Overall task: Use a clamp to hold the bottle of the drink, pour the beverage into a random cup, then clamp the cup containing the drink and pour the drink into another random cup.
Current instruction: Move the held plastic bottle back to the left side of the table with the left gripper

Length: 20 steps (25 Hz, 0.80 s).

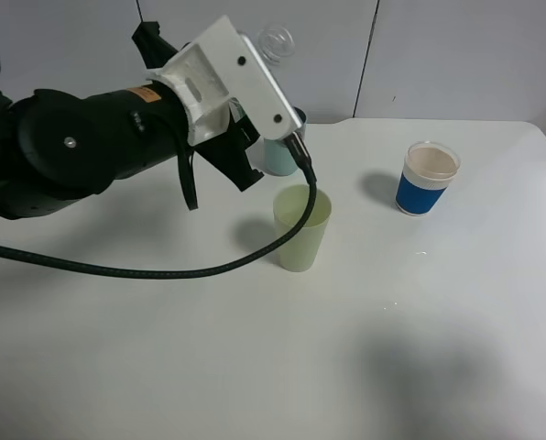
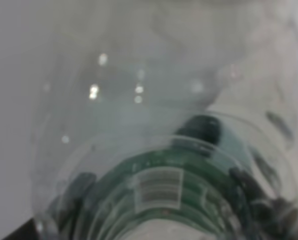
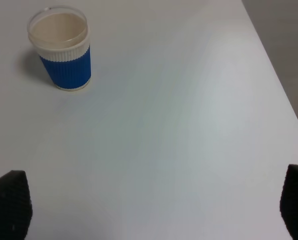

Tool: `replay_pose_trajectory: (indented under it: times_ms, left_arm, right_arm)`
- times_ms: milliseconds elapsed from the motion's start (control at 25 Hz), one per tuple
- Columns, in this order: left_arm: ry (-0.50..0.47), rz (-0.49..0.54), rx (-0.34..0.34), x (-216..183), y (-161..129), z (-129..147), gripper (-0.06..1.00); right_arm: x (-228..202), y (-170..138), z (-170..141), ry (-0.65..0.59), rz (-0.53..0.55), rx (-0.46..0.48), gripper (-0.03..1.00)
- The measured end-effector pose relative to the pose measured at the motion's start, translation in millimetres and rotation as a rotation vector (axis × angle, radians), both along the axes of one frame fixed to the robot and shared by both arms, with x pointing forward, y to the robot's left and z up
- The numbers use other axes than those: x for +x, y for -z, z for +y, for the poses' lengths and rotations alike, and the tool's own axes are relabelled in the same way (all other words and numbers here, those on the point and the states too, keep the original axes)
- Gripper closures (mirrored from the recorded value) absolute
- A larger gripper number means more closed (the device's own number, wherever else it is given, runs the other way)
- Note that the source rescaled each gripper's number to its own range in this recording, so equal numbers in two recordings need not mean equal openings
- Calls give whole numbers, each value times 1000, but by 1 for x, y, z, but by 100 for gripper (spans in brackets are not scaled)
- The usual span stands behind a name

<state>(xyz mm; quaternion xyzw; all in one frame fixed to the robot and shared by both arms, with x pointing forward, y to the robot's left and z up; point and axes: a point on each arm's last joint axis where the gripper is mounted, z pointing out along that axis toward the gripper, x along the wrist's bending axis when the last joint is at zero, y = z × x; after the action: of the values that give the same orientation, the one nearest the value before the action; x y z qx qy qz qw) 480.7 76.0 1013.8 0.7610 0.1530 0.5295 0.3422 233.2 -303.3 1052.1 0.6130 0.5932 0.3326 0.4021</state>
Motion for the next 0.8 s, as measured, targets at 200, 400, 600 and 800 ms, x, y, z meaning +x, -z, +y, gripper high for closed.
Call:
replay_pose_trajectory:
  times_ms: [200,400,600,800]
  left_arm:
    - [14,118,-247,1,4,23,87]
    - [35,240,-453,-1,16,50,87]
    - [-15,347,-587,-9,42,78,87]
    - [-34,342,-646,-19,55,99,87]
  right_arm:
    - [0,0,0,0,0,0,-3]
    - [0,0,0,0,0,0,-3]
    - [0,0,0,0,0,0,-3]
    - [0,0,0,0,0,0,-3]
